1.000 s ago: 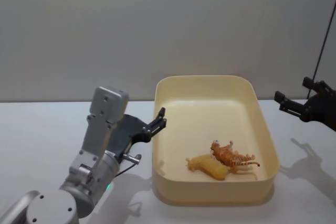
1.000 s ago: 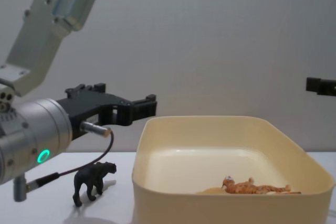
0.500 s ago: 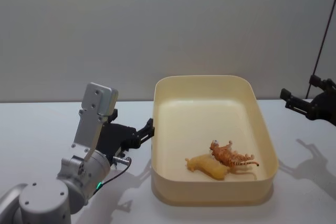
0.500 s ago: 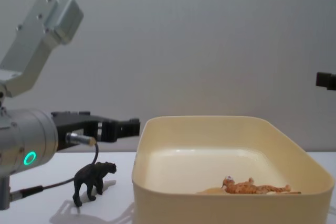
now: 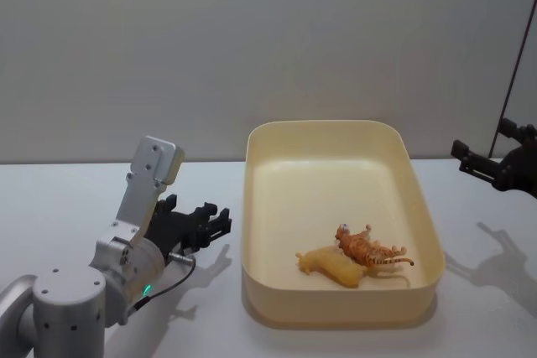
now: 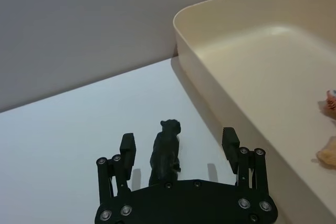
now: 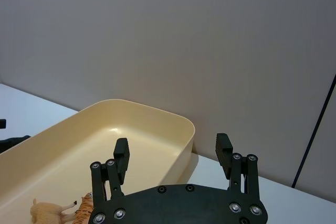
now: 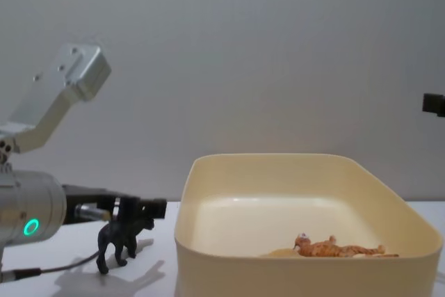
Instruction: Pick up the toy alternately with two hands and place it into the central storage box.
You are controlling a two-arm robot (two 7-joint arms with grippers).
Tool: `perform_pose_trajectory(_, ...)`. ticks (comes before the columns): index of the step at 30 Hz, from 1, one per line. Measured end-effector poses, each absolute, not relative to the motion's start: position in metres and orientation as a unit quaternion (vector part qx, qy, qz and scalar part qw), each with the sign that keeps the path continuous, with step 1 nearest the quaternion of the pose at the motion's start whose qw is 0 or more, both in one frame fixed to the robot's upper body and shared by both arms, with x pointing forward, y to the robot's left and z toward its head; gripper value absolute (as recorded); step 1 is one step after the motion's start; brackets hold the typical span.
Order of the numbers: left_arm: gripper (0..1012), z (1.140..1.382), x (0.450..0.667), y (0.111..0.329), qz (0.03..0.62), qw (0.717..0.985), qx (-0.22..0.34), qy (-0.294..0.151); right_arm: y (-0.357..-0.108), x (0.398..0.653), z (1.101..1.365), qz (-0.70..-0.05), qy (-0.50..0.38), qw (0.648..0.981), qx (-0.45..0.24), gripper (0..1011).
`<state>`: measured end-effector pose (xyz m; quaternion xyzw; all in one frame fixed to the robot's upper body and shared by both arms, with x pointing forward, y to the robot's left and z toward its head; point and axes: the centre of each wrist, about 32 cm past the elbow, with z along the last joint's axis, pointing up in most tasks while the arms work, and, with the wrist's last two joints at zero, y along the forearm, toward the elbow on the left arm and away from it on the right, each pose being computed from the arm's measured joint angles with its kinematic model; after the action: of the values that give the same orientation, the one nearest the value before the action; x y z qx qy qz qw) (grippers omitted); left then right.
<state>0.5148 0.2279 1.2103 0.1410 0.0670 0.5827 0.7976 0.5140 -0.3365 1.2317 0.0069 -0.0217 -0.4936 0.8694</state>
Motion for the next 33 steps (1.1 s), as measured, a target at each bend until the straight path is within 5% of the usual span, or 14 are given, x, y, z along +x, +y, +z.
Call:
perform_pose_trajectory(16, 1001, 1.191, 0.531, 0.238, 0.597, 0.78, 0.159, 0.104, -0.337, 0.513, 1.232, -0.495, -0.022, 0.869, 0.008, 1001)
perform_pose_trajectory(23, 859, 1.185, 0.535, 0.24, 0.599, 0.777, 0.159, 0.11, -0.337, 0.513, 1.232, -0.495, -0.022, 0.869, 0.008, 1001)
perform_pose_trajectory(33, 531, 1.182, 0.538, 0.241, 0.6, 0.776, 0.158, 0.115, -0.337, 0.513, 1.232, -0.495, -0.022, 0.869, 0.008, 1001)
